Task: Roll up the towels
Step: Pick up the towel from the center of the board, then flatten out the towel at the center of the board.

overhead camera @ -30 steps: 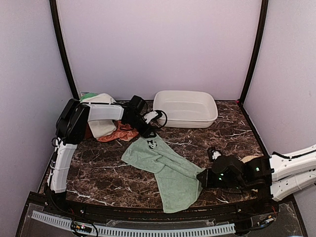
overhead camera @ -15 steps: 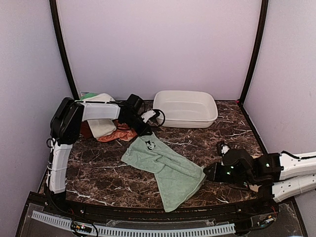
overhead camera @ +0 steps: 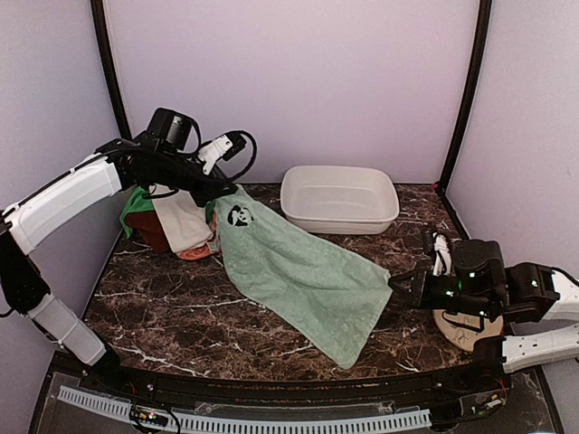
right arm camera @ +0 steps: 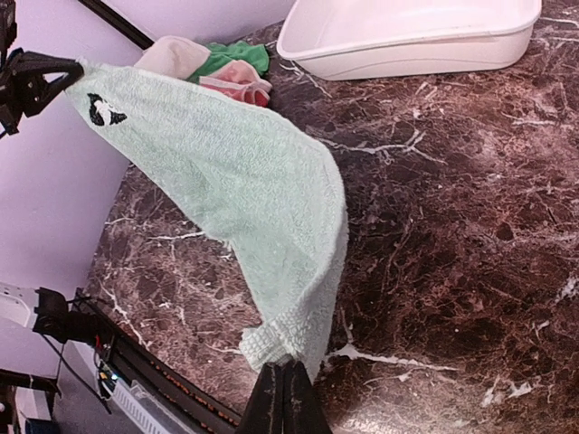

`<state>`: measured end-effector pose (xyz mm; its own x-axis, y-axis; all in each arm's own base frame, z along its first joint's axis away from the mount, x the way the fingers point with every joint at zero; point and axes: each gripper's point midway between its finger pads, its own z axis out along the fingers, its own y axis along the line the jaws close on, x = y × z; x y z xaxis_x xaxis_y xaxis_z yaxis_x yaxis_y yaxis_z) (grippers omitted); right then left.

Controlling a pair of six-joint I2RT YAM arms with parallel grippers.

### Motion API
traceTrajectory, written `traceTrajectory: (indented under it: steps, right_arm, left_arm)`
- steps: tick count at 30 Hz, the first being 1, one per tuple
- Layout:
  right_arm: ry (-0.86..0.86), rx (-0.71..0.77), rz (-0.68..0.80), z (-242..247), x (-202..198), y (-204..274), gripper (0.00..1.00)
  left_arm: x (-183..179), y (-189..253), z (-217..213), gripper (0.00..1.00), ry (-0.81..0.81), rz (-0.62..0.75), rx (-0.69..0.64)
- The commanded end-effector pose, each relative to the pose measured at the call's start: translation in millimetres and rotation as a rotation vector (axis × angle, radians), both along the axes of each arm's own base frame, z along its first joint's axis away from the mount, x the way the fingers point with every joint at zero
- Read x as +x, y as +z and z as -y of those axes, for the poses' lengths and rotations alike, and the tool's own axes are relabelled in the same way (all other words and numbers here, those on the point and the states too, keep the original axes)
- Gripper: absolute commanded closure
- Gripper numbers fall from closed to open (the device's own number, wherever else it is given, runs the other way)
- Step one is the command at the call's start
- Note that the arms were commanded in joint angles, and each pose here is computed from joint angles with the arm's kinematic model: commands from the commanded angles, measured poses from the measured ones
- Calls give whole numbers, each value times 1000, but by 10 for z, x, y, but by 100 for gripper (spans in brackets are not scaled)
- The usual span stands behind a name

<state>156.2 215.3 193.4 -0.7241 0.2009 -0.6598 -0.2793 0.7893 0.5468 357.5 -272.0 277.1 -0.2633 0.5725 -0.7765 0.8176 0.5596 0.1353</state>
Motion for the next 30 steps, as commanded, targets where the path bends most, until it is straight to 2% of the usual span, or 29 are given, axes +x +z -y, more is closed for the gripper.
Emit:
traceTrajectory:
  steps: [1,9,12,15,20,24,26,30]
  right_arm:
    - [40,27,40,51,-47,343,100]
    - [109,78,26,77,-195,547,100]
    - [126,66,8,89,-238,507,100]
    - [101,56,10,124,-208,487,100]
    - [-2,14,26,175,-44,341,100]
    - [-73,-102,35,153,148,-37,100]
    - [-78,-147,32,111,262,-259,100]
    - [-130,-179,25,118,620,-484,100]
  left_arm:
    - [-453,65,-343,100,-5,-59,82]
    - [-1228,361,-887,100,28,-30,76]
    - [-1503,288,-1000,100,5,-64,71]
    - [-1623,176,-1056,100,6,-98,68]
    - [-1503,-67,-1086,100,64,-103,82]
    - [-1206,-745,-1198,100,175,-89,184]
    - [-975,-1044,-1242,100,238,-36,218]
    - [-639,-1439,-1317,100,328,-18,244]
